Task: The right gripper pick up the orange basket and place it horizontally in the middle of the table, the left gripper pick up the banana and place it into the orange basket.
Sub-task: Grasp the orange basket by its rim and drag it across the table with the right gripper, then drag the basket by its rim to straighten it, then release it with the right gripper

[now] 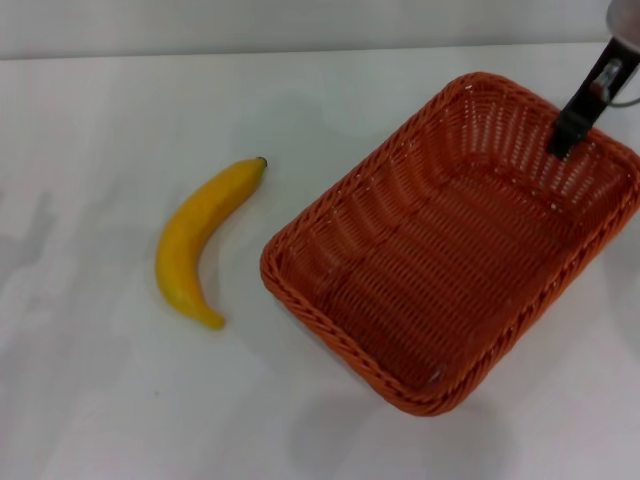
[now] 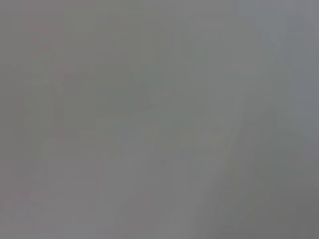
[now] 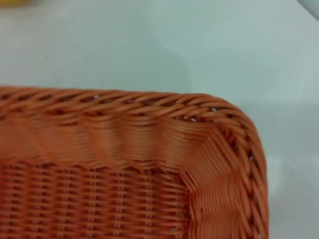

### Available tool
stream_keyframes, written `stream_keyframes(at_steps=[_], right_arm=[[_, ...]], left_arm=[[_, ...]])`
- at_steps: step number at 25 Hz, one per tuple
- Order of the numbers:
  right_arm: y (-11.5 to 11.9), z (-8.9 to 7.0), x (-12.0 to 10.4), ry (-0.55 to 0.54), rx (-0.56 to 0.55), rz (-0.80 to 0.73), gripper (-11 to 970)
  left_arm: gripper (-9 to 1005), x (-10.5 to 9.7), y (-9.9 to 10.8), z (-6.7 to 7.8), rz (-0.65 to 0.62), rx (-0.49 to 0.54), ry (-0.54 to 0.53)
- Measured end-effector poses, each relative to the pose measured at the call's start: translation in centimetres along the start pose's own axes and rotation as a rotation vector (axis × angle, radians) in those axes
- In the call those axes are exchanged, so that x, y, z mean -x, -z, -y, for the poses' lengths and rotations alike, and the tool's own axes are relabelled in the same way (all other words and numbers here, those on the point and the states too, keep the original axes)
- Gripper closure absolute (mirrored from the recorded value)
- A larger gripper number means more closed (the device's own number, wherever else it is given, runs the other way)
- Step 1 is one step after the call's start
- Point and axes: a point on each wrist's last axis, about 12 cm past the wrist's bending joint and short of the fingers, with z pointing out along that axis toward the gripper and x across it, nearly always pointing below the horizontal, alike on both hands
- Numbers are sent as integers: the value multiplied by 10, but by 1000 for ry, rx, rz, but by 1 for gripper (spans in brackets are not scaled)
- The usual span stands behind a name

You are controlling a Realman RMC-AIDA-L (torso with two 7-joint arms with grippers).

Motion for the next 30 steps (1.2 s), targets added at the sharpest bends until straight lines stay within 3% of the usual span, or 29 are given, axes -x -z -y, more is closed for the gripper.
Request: stream_keyframes(at_steps=[11, 17, 25, 30], right_arm=[[21, 44, -39, -325, 161, 119, 779], [27, 53, -55, -396, 234, 154, 788], [16, 68, -91, -564, 311, 182, 790], [13, 73, -108, -600, 347, 223, 790]], left_arm=[[293, 1, 0, 2, 9, -15, -1], [293, 3, -4, 2, 14, -24, -5], [292, 4, -9, 3, 17, -35, -8], [292, 3, -14, 4, 14, -43, -9]])
